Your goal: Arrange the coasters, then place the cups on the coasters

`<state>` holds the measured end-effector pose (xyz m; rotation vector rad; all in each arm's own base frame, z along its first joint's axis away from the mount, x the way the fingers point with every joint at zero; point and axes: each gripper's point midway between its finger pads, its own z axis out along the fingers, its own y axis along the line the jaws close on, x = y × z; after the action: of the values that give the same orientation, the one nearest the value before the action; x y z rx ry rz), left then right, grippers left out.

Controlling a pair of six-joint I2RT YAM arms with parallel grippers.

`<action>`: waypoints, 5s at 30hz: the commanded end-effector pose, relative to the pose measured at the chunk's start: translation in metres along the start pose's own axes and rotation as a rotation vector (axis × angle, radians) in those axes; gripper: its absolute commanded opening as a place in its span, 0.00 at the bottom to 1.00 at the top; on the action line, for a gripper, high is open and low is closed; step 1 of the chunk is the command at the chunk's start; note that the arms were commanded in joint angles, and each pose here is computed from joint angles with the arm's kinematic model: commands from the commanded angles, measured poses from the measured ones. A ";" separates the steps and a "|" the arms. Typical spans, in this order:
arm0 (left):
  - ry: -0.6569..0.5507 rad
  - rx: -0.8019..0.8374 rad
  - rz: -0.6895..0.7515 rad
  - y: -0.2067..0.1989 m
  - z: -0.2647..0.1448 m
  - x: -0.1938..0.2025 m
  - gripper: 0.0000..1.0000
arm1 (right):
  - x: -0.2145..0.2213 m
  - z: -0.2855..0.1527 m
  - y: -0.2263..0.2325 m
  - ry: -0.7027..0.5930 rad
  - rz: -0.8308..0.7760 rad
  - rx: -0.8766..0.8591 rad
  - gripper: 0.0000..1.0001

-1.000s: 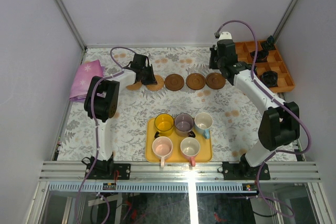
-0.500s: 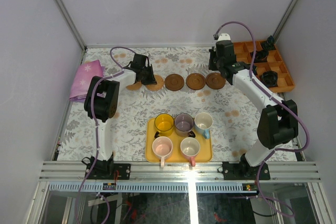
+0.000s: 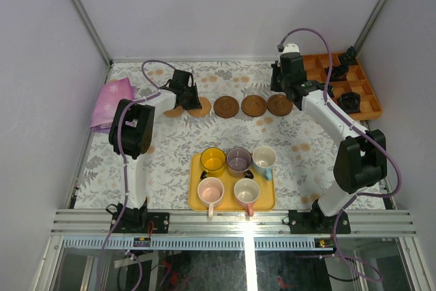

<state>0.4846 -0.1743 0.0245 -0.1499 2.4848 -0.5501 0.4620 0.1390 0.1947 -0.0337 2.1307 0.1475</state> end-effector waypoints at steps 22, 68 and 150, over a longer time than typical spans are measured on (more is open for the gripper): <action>-0.113 0.216 0.062 -0.056 -0.058 -0.035 0.32 | -0.001 -0.002 -0.012 0.002 0.010 0.080 0.00; -0.137 0.154 0.020 -0.042 -0.072 -0.020 0.35 | 0.118 0.110 0.042 0.407 -0.036 -0.180 0.00; -0.120 0.259 0.142 -0.056 -0.135 0.025 0.60 | 0.141 -0.160 0.014 0.343 0.018 -0.128 0.75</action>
<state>0.3950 -0.1815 0.1318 0.0485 2.2882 -0.7702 0.2843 0.1411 0.1524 -0.1642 2.4497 0.2543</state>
